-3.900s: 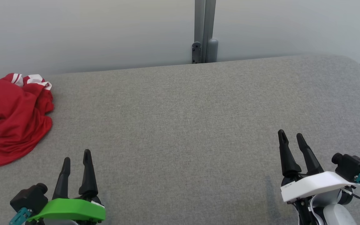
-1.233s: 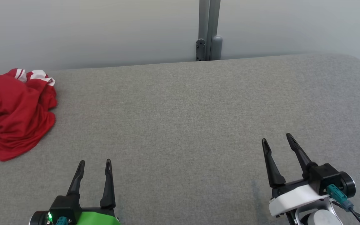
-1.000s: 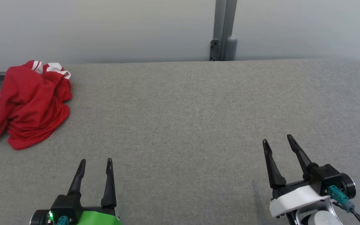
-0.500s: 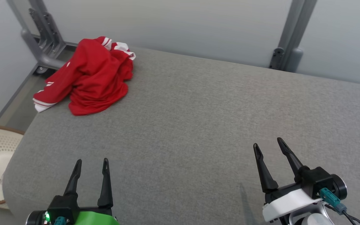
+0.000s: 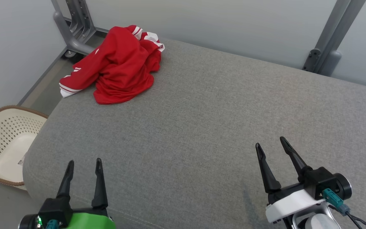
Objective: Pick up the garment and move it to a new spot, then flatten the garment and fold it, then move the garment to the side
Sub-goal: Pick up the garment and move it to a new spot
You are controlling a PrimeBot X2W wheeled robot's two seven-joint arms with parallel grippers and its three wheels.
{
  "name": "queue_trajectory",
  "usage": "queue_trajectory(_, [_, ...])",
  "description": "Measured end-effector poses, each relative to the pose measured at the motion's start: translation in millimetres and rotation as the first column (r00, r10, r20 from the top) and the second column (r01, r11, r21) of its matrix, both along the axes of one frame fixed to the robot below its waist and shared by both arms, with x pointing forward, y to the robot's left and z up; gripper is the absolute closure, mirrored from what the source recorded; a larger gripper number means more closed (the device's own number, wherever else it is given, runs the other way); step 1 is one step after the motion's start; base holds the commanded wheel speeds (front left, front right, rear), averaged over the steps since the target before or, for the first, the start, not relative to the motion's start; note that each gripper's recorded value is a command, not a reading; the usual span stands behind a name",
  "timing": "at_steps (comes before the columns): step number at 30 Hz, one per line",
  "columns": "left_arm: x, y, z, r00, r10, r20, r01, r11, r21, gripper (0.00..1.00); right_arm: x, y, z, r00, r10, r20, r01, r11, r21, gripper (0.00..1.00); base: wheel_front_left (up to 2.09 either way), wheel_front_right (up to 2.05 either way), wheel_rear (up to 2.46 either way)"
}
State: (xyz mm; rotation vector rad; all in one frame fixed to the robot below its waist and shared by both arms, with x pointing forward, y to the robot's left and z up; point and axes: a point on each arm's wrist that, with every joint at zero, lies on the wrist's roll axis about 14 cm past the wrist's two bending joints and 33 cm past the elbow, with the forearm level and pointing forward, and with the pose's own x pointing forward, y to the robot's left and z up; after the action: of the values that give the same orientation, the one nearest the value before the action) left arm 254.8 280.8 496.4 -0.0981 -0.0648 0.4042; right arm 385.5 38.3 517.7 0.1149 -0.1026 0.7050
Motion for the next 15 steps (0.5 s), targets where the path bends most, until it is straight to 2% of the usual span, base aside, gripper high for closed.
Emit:
queue_trajectory(4, [20.4, 4.2, 10.7, 0.999, -0.042, -0.001, 0.042, 0.997, 0.072, 0.0, 10.7, -7.6, -1.4, 1.0, -0.029, 0.01, 0.029, 1.0, -0.008, 0.0, 0.0, 0.0, 0.0])
queue_trajectory(8, [54.6, 22.2, 37.0, 0.996, -0.081, 0.021, 0.076, 0.979, 0.189, 0.0, 24.1, -15.5, -5.7, 0.998, -0.06, 0.018, 0.06, 0.998, -0.02, 0.0, 0.0, 0.0, 0.0])
queue_trajectory(13, [109.7, 45.3, 67.6, 0.991, -0.134, 0.018, 0.121, 0.936, 0.332, 0.0, 42.2, -25.5, -12.9, 0.995, -0.097, 0.026, 0.098, 0.995, -0.037, 0.0, 0.0, 0.0, 0.0])
queue_trajectory(15, [133.7, 54.3, 68.0, 0.987, -0.154, -0.04, 0.158, 0.917, 0.366, 0.0, 48.7, -27.1, -16.2, 0.994, -0.104, 0.027, 0.105, 0.994, -0.041, 0.0, 0.0, 0.0, 0.0])
